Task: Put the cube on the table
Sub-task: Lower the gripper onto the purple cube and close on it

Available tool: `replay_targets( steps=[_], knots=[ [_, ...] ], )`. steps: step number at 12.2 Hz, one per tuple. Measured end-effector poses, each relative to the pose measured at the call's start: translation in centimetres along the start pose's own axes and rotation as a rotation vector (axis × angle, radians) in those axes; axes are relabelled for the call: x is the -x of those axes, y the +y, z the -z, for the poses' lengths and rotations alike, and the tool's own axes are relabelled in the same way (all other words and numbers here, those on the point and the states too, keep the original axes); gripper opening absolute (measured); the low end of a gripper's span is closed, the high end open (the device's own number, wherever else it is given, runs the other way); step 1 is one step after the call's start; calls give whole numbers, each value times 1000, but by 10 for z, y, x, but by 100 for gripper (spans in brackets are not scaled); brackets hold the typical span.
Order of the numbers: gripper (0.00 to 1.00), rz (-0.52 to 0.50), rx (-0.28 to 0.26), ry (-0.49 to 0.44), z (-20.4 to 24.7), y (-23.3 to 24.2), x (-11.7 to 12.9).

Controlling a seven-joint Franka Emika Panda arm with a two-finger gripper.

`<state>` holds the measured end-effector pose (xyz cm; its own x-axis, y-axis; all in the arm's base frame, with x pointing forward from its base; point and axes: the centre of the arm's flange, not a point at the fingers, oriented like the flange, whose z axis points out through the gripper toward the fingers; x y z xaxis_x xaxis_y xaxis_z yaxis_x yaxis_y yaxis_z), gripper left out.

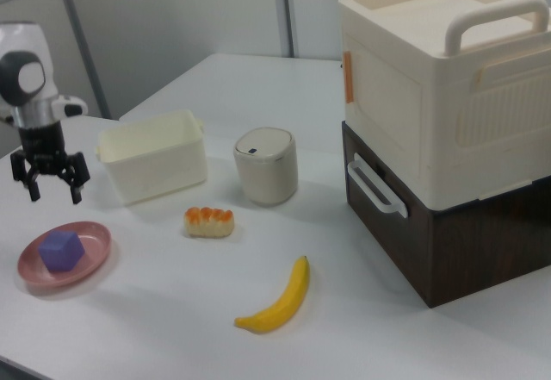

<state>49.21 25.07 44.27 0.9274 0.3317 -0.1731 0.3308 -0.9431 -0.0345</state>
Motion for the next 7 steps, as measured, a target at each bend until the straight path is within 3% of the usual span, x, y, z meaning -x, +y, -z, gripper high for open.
replay_targets(
  steps=[3, 7],
  knots=[
    [100, 35, 10, -19, -46, -21, 8],
    [100, -36, 12, -57, -91, -22, -2]
  ],
)
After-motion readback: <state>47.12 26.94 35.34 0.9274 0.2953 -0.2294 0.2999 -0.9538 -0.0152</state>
